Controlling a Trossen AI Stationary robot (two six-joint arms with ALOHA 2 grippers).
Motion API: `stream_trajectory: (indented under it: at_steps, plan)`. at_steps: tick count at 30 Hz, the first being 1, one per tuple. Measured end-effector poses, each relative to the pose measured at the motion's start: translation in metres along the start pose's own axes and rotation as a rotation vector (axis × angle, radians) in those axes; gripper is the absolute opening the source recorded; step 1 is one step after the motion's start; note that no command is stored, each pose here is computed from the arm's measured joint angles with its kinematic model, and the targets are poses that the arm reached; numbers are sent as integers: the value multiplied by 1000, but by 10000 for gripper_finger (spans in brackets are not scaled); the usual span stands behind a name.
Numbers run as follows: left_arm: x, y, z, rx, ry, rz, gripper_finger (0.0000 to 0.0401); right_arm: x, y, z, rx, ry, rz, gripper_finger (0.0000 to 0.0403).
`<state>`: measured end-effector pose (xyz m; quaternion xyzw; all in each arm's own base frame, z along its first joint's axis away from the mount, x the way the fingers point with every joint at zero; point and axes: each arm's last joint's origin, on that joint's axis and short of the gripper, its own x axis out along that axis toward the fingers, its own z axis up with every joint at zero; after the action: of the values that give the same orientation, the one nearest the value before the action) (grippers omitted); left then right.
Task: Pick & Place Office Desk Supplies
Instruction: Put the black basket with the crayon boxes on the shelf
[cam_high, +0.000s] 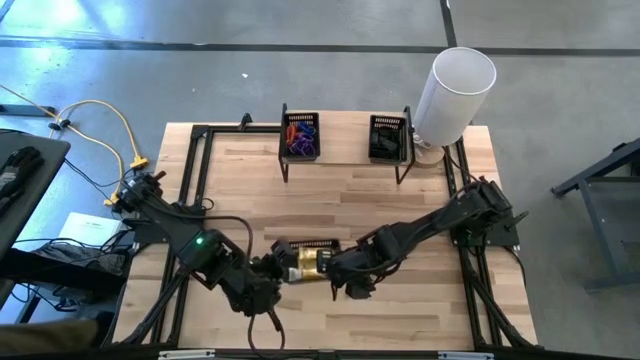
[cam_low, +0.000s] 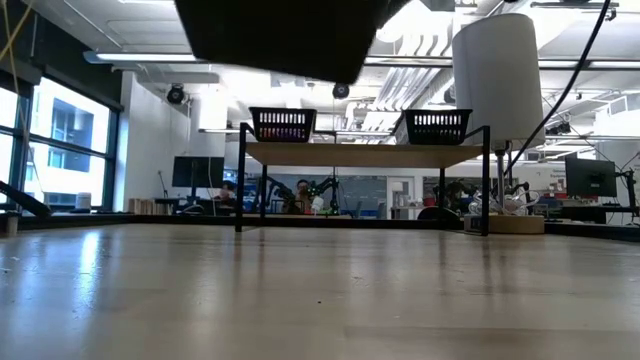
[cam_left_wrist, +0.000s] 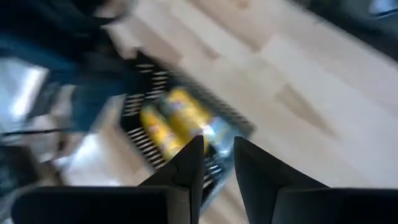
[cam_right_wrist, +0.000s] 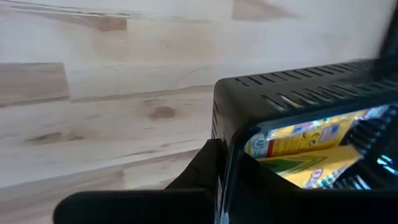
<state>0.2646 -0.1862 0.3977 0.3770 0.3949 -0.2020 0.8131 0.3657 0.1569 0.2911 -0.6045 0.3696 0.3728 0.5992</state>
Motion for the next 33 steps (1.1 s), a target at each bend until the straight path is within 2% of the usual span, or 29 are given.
stream_trajectory:
  at_steps: [4, 14, 19, 25, 28, 33]
  plan:
    - [-7, 0, 1, -36, 6, 113, 80, 8, 5, -2, 70, 33, 69, 4]
    - [-18, -12, 0, -263, 8, 207, 77, 0, 6, -23, 534, 227, 8, 4]
    - [-38, -11, -13, -378, 14, 262, 72, -12, 11, -40, 760, 346, -20, 4]
    - [-67, 8, -41, -489, 12, 293, 71, -44, 11, -66, 1031, 369, -56, 4]
    - [-80, 22, -56, -554, -5, 321, 71, -60, 6, -80, 1082, 407, -76, 4]
    - [-97, 51, -87, -689, -5, 340, 71, -80, -10, -111, 1304, 350, -99, 4]
